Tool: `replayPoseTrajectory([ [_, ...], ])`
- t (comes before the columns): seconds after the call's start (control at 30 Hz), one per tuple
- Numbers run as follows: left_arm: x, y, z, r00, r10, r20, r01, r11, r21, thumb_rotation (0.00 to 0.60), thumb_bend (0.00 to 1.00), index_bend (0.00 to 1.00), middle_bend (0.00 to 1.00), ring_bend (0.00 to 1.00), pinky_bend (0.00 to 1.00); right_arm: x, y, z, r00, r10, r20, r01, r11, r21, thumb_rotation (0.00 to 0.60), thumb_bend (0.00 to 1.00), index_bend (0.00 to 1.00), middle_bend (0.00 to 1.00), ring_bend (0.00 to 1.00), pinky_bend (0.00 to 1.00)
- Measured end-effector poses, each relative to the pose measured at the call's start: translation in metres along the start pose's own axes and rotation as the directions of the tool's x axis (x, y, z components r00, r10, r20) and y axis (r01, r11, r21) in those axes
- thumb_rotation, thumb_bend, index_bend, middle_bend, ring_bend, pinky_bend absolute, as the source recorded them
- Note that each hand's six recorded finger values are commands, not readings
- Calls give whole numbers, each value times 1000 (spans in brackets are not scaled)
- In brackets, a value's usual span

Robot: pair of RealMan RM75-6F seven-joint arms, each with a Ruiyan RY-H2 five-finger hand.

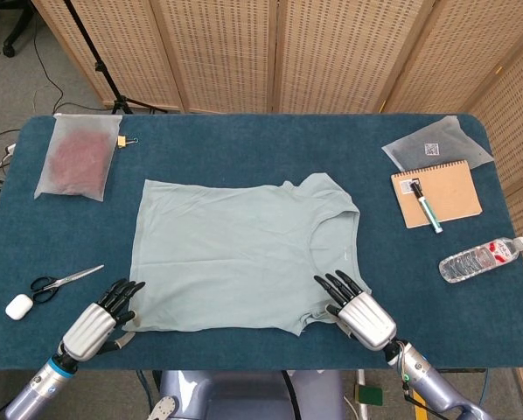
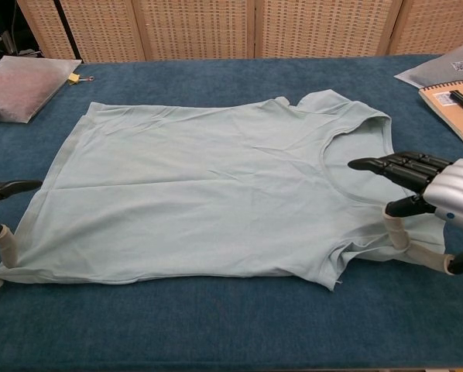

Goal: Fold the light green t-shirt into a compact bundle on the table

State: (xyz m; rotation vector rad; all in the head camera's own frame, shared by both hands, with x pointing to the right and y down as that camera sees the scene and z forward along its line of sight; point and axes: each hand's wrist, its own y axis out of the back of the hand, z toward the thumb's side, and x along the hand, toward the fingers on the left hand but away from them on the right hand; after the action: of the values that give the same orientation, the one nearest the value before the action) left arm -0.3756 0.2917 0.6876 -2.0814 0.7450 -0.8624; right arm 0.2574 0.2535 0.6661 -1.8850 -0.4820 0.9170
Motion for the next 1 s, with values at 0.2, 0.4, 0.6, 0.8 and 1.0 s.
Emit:
replayPoseTrajectory([
  [0.2,0,0,0,1000,2,-3,-2,1000,-5,600,402,750,0,0,0,0,0,0,1000,1,-2,-1,1000,-1,600,609,617,0,0,55],
  [0.4,1,-1,-1,1000,-3,-3,3,1000,-1,600,427,759,0,0,0,0,0,0,1000,1,-2,-1,1000,-2,600,610,617,0,0,55],
  [0.6,0,0,-1,1000,-3,0,3,1000,-1,600,478,763,0,0,0,0,1,0,1000,0,-3,0,1000,-4,600,628,619,0,0,55],
  [0.8,-4,6,3,1000,0,30,1,1000,-21,600,491,765,0,0,0,4,3,6,999,7,-48,-9,999,-32,600,666,632,0,0,55],
  [1.0,-11,14,11,997,10,81,-9,1000,-20,600,491,774,0,0,0,11,6,14,992,31,-126,-38,998,-59,600,722,639,0,0,55],
])
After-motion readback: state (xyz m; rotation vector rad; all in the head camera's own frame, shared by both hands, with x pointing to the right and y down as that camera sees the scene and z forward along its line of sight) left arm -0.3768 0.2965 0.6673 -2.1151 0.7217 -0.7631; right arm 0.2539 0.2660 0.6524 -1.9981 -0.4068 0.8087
